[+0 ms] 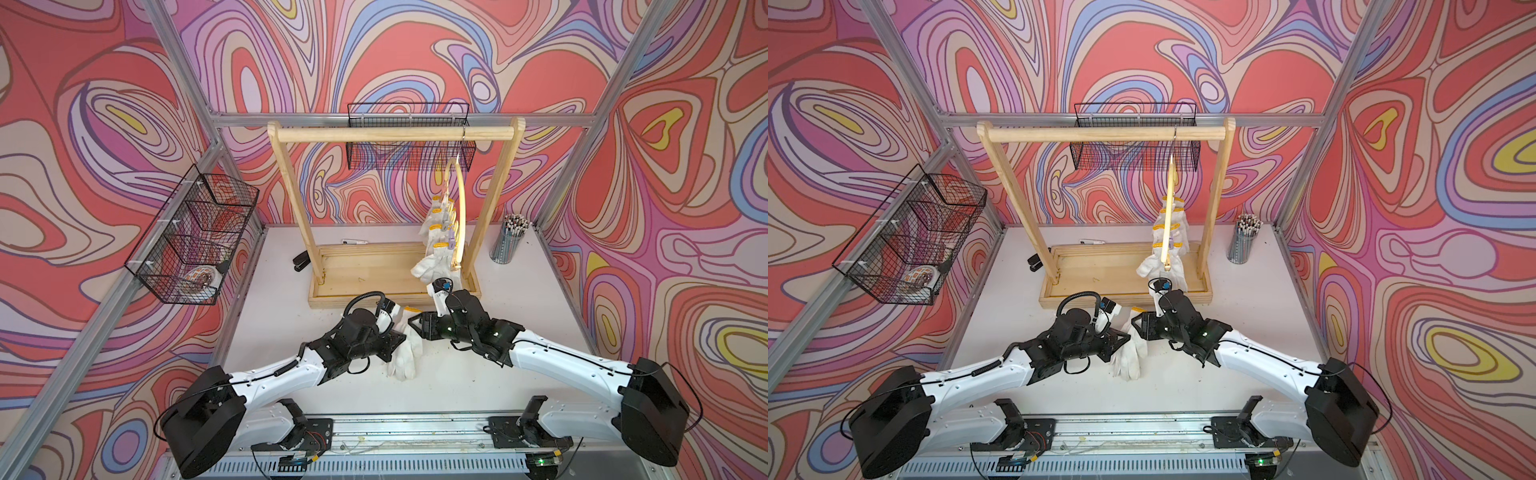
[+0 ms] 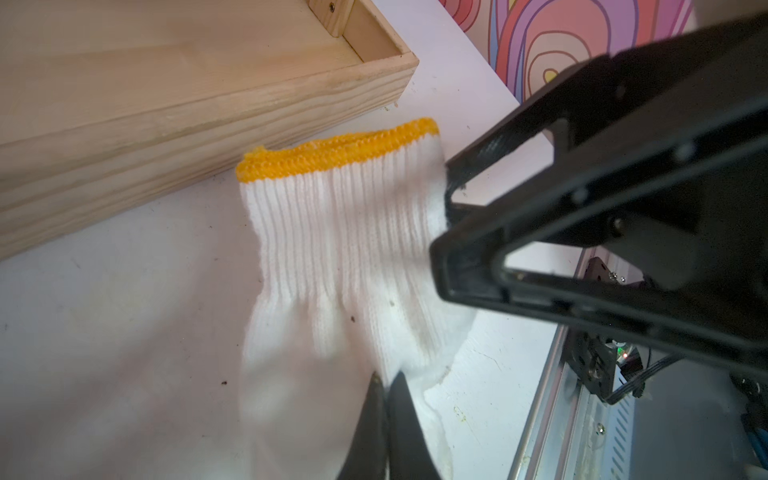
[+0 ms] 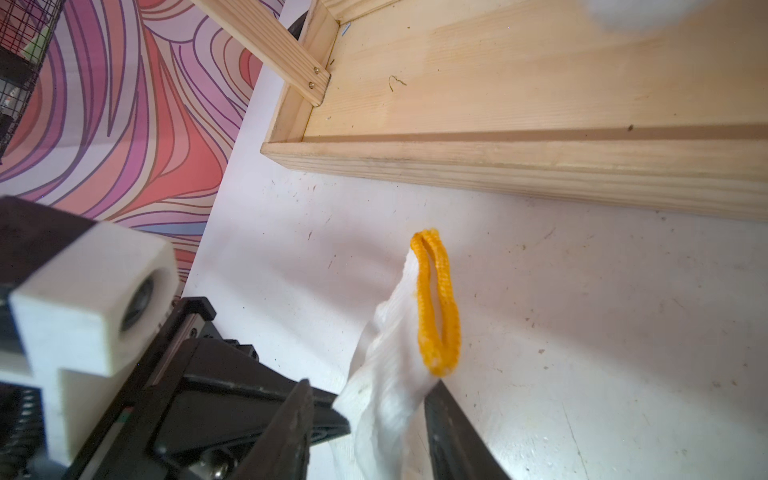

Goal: Clip the gloves onto a hanger to dry
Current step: Pick up the glove from the center of the board.

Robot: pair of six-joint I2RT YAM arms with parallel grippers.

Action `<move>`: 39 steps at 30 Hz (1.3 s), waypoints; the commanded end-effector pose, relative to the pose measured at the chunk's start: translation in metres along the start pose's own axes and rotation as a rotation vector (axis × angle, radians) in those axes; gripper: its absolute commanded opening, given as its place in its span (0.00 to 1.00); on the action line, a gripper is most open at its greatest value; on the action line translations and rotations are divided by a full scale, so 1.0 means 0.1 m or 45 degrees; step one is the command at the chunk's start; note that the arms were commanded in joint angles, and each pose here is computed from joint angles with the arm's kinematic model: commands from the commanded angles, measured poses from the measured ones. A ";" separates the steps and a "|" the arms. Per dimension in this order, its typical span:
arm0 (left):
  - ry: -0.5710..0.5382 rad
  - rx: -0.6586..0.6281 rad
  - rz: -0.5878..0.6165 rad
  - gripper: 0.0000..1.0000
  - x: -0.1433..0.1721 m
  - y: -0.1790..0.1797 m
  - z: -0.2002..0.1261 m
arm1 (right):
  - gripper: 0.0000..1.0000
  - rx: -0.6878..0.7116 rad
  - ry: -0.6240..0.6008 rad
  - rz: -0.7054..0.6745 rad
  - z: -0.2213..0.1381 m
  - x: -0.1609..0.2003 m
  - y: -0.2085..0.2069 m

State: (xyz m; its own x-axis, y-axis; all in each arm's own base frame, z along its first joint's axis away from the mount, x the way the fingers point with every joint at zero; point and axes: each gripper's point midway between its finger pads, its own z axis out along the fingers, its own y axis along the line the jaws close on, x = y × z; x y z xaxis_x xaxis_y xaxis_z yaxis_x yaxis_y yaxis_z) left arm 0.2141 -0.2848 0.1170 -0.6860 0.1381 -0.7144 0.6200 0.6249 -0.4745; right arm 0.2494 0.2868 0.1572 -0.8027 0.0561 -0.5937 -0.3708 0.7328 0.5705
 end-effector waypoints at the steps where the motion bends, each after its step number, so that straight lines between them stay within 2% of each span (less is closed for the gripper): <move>1: -0.066 0.014 0.029 0.00 -0.10 -0.04 -0.02 | 0.39 -0.032 -0.014 -0.017 0.02 -0.08 0.10; 6: -0.092 0.031 0.041 0.00 -0.15 -0.07 -0.04 | 0.28 -0.033 -0.006 -0.010 0.07 -0.08 0.11; 14: -0.133 0.028 0.069 0.00 -0.18 -0.08 -0.12 | 0.35 -0.016 -0.007 -0.004 0.11 -0.10 0.09; 19: -0.142 0.048 0.073 0.00 -0.19 -0.11 -0.12 | 0.32 -0.022 0.003 -0.002 0.16 -0.11 0.11; 22: -0.148 0.049 0.070 0.00 -0.19 -0.11 -0.12 | 0.24 -0.037 -0.007 -0.002 0.16 -0.13 0.14; 26: -0.154 0.044 0.072 0.00 -0.21 -0.11 -0.12 | 0.05 -0.057 -0.005 -0.012 0.16 -0.14 0.17; 27: -0.152 0.044 0.072 0.04 -0.22 -0.11 -0.12 | 0.00 -0.062 -0.002 -0.017 0.15 -0.14 0.18; 32: -0.072 0.075 0.061 0.40 -0.18 -0.17 -0.06 | 0.00 -0.054 0.017 -0.111 0.03 -0.12 0.20; 33: -0.087 0.099 0.070 0.45 -0.30 -0.24 -0.07 | 0.00 -0.051 0.015 -0.145 -0.03 -0.12 0.20; 36: -0.100 0.129 0.096 0.54 -0.38 -0.32 -0.10 | 0.00 -0.078 0.011 -0.251 -0.23 -0.09 0.25; 39: -0.110 0.160 0.134 0.59 -0.47 -0.37 -0.14 | 0.00 -0.107 0.010 -0.335 -0.43 -0.02 0.27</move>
State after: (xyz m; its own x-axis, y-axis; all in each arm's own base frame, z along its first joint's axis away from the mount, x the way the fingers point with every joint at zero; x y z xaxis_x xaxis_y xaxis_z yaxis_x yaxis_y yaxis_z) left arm 0.2188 -0.2998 0.1592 -0.6155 0.1109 -0.7803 0.6922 0.5495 -0.4679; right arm 0.2379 0.2857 0.1925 -0.7237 -0.0509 -0.6882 -0.5236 0.6902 0.4995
